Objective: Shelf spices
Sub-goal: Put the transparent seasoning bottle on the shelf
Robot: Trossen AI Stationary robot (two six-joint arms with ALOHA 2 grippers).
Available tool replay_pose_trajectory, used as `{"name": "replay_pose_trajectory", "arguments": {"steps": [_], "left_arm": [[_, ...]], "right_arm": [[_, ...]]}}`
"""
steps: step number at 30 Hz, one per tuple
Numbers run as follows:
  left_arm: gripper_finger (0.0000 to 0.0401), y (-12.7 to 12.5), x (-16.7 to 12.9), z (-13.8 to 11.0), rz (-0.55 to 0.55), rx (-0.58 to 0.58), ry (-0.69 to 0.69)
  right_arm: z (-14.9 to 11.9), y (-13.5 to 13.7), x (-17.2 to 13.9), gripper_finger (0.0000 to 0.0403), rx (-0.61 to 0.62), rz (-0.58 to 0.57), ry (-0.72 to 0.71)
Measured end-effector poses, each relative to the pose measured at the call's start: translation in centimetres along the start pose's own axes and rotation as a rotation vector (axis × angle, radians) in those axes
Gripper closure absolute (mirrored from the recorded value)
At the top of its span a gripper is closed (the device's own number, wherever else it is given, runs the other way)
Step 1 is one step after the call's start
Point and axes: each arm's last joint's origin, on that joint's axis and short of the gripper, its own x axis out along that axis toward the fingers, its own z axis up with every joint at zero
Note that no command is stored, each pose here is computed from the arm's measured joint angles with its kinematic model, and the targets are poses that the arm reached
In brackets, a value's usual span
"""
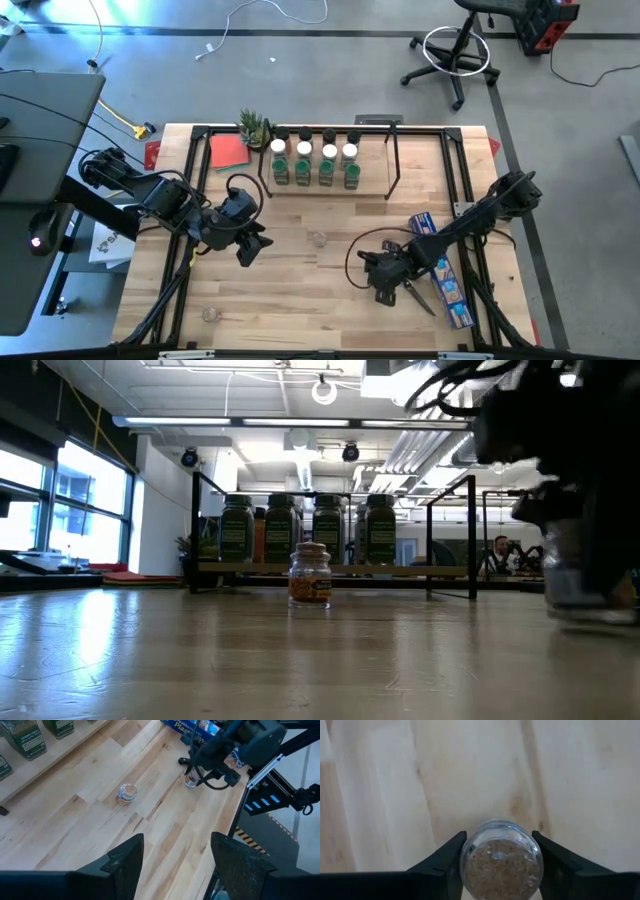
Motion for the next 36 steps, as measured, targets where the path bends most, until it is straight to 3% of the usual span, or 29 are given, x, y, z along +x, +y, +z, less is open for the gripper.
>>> {"name": "replay_pose_trajectory", "arguments": {"steps": [8,13,16,21,25,36], "left_arm": [[0.0177,0.0,0.0,0.0,0.003,0.001,-0.007],[0.0177,0.0,0.0,0.0,0.003,0.000,-0.008],[0.0177,0.0,0.0,0.0,0.004,0.001,-0.008],[0.0176,0.0,0.0,0.0,0.004,-0.010,-0.010],[0.0177,0.0,0.0,0.1,0.013,-0.011,-0.028],[0.0177,0.4,0.2,0.7,0.037,-0.053,-0.060]], "right_arm": [[8.2,-4.1,-8.4,0.0228,-0.183,-0.123,-0.106],[12.5,-9.5,-14.4,0.0229,-0.288,-0.230,-0.145],[13.9,-13.8,-16.9,0.0229,-0.290,-0.228,-0.153],[14.0,-20.5,-18.1,0.0229,-0.278,-0.231,-0.133],[13.2,-24.3,-17.5,0.0229,-0.324,-0.252,-0.111],[12.4,-28.1,-13.9,0.0229,-0.431,-0.269,-0.159]]}}
